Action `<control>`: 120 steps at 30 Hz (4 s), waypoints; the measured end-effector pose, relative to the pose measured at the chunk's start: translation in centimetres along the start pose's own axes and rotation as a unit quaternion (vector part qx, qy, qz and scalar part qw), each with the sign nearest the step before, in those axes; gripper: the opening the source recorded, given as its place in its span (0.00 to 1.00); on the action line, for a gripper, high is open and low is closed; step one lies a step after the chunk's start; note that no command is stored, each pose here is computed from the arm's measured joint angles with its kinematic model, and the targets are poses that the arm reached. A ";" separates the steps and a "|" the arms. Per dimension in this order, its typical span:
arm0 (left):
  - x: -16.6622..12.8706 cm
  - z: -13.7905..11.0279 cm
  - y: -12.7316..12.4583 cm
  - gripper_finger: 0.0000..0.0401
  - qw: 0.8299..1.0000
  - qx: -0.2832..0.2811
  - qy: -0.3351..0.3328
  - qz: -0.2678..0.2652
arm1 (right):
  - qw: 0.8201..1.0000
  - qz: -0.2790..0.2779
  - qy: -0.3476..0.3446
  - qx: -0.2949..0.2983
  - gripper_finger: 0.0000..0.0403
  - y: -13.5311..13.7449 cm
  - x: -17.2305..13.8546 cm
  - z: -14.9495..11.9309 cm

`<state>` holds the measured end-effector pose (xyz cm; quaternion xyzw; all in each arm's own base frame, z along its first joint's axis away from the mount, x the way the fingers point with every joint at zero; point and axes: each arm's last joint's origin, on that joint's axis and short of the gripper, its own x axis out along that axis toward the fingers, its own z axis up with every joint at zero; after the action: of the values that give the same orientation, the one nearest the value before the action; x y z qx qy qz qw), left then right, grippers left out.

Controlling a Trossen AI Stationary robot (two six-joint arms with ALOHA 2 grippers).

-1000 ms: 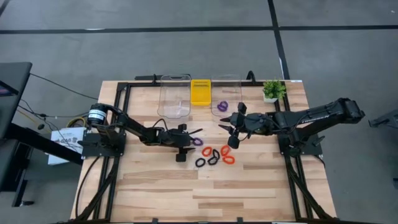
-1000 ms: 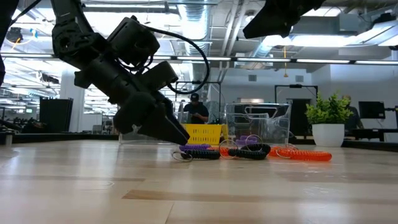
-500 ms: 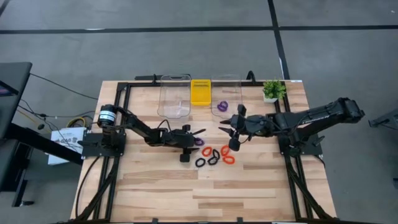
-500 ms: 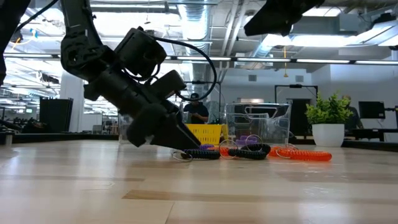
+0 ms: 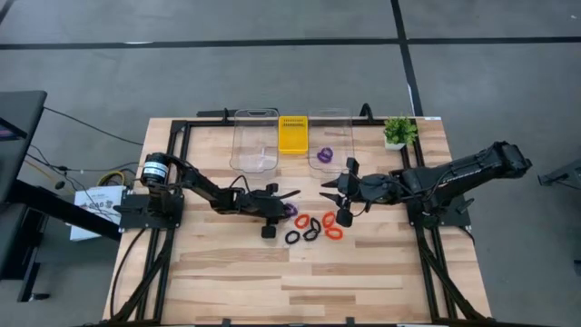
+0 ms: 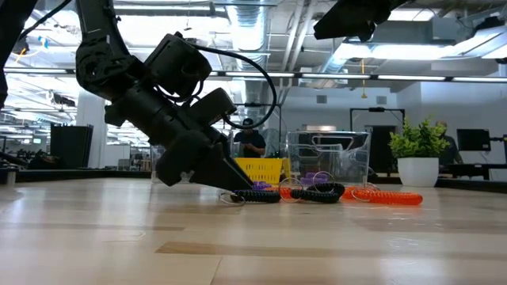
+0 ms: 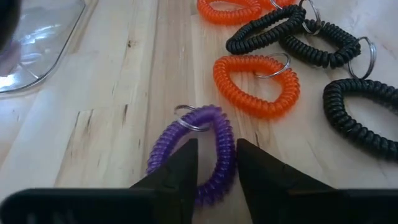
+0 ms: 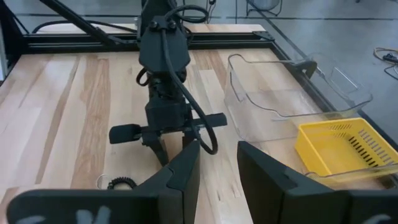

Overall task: Sort spring keychains
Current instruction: Put the violet spring keychain into the right transparent bin

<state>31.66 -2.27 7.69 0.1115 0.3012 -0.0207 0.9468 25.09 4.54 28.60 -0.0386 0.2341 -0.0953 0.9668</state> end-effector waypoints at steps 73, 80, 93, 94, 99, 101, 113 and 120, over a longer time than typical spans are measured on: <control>-5.1 5.7 -3.3 0.10 0.993 0.044 -0.098 -0.057 | 0.998 0.013 0.025 -0.058 0.24 4.2 6.1 -2.6; -5.2 5.7 -3.2 0.10 0.993 0.043 -0.100 -0.056 | 0.998 0.014 0.025 -0.058 0.24 4.2 6.1 -2.6; -5.2 5.7 -3.2 0.10 0.993 0.043 -0.100 -0.055 | 0.998 0.014 0.025 -0.058 0.24 4.2 6.1 -2.6; -5.2 5.7 -3.2 0.10 0.993 0.043 -0.100 -0.055 | 0.998 0.014 0.025 -0.058 0.24 4.2 6.1 -2.6; -5.2 5.7 -3.2 0.10 0.993 0.043 -0.100 -0.055 | 0.998 0.014 0.025 -0.058 0.24 4.2 6.1 -2.6; -5.2 5.7 -3.2 0.10 0.992 0.043 -0.100 -0.055 | 0.998 0.014 0.025 -0.058 0.24 4.2 6.1 -2.6; -5.2 5.7 -3.2 0.10 0.992 0.043 -0.100 -0.055 | 0.998 0.015 0.025 -0.058 0.24 4.3 6.0 -2.6; -5.2 5.9 -3.2 0.10 0.992 0.042 -0.106 -0.055 | 0.997 0.034 0.030 -0.059 0.24 4.4 6.1 -2.7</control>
<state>30.41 -6.86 14.68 0.1321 0.2037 -0.0968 0.9652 29.87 7.51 22.97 -0.0847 0.2692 -0.0499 0.9581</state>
